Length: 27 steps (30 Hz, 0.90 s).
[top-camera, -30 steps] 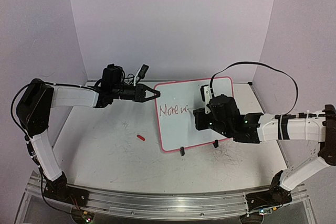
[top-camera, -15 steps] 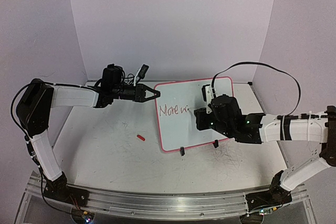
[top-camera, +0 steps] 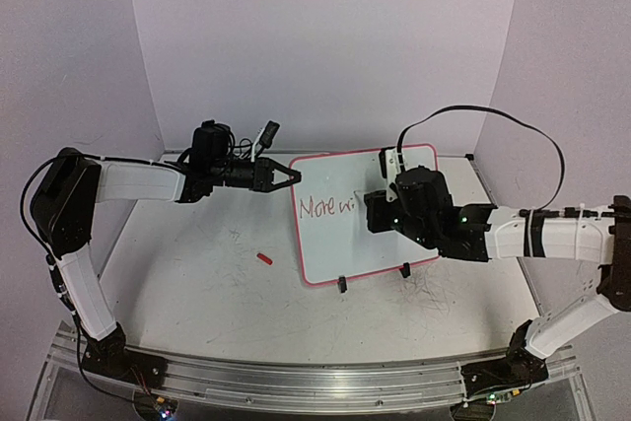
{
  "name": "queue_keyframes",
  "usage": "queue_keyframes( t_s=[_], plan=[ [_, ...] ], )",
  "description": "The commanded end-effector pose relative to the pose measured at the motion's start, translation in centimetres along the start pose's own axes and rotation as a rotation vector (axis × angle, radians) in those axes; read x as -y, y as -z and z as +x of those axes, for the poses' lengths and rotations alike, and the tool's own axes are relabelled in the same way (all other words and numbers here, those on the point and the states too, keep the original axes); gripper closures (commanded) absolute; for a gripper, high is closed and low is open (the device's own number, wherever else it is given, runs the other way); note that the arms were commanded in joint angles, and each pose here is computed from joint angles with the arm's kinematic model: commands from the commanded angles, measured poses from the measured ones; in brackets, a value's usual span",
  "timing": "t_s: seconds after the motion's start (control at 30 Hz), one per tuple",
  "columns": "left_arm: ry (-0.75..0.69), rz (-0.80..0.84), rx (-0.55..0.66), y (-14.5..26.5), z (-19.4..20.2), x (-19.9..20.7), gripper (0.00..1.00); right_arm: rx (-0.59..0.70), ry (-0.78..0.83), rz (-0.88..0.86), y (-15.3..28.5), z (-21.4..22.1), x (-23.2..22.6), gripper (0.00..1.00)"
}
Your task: Write a sentence on the whiteboard
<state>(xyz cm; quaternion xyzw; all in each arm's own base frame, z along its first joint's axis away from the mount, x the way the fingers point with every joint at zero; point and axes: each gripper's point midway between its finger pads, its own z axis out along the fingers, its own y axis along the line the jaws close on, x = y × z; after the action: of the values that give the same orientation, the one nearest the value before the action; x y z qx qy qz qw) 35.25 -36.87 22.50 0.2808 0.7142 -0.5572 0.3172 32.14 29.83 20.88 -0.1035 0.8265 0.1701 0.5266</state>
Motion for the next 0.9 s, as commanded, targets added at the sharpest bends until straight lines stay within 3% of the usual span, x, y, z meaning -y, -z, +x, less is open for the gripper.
queue_keyframes(
  t_s=[0.0, 0.87],
  plan=[
    [0.019, 0.002, 0.001, 0.0, 0.0, 0.2, 1.0, 0.053, -0.011, 0.019, -0.2, -2.1, 0.0, 1.0],
    [0.014, 0.002, 0.004, 0.1, -0.2, 0.3, 1.0, -0.051, -0.028, 0.026, 0.3, 2.5, 1.3, 1.0]
  ],
)
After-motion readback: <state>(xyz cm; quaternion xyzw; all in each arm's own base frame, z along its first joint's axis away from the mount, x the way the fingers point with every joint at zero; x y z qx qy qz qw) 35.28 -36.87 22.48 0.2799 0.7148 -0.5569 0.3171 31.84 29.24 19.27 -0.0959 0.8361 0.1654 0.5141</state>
